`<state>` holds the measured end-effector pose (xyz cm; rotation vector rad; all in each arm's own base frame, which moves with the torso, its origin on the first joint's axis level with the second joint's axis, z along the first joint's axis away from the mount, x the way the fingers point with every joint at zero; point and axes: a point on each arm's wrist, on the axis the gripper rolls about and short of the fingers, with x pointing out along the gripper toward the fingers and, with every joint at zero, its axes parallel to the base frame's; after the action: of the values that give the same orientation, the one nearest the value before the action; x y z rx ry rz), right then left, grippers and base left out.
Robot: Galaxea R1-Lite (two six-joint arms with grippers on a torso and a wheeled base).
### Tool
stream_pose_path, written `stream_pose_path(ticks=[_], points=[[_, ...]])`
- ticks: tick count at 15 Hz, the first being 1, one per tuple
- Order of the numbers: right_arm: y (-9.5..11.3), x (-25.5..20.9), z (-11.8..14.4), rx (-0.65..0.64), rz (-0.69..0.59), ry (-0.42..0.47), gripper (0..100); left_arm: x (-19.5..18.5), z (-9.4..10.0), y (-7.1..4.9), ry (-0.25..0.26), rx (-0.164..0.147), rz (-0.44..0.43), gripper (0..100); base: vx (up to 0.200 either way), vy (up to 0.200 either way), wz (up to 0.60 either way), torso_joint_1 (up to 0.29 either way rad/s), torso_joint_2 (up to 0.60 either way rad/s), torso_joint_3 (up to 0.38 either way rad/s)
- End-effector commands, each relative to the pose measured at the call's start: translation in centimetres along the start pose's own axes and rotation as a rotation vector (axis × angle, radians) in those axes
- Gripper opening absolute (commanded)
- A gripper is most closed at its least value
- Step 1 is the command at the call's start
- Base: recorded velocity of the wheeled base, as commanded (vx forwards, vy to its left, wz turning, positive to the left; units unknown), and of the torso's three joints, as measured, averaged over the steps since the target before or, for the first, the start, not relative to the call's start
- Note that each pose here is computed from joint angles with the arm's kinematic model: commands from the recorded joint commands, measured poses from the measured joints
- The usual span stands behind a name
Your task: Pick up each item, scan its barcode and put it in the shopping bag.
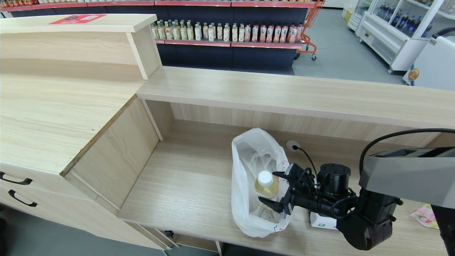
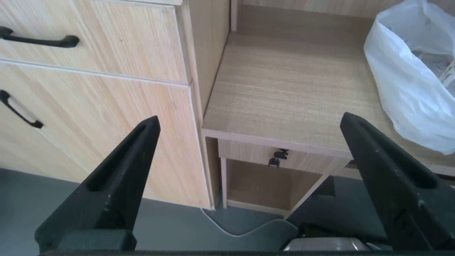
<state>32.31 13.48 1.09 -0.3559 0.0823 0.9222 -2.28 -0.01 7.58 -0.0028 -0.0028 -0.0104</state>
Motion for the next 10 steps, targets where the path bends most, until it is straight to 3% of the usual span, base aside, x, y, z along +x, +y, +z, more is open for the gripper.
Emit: stream_pose_path(ticks=[1, 3, 5, 7, 10], points=[[0.0, -0.5, 0.5, 0.012, -0.004, 0.003, 100, 0.0, 0.0, 0.0, 0.000, 0.000, 0.000, 100, 0.000, 0.000, 0.00, 0.000, 0.00, 0.000], [-1.0, -1.8, 2.3, 0.081, -0.043, -0.030, 100, 0.0, 0.0, 0.0, 0.000, 0.000, 0.000, 100, 0.000, 0.000, 0.00, 0.000, 0.00, 0.000], [-2.1, -5.1, 6.3, 0.160, -0.097, -0.072, 100, 0.0, 0.0, 0.0, 0.000, 0.000, 0.000, 100, 0.000, 0.000, 0.00, 0.000, 0.00, 0.000], [-2.0, -8.6, 8.7, 0.201, -0.123, -0.055, 100, 0.0, 0.0, 0.0, 0.000, 0.000, 0.000, 100, 0.000, 0.000, 0.00, 0.000, 0.00, 0.000], [-1.4, -14.5, 14.3, 0.377, -0.209, -0.112, 100, 0.0, 0.0, 0.0, 0.000, 0.000, 0.000, 100, 0.000, 0.000, 0.00, 0.000, 0.00, 0.000]])
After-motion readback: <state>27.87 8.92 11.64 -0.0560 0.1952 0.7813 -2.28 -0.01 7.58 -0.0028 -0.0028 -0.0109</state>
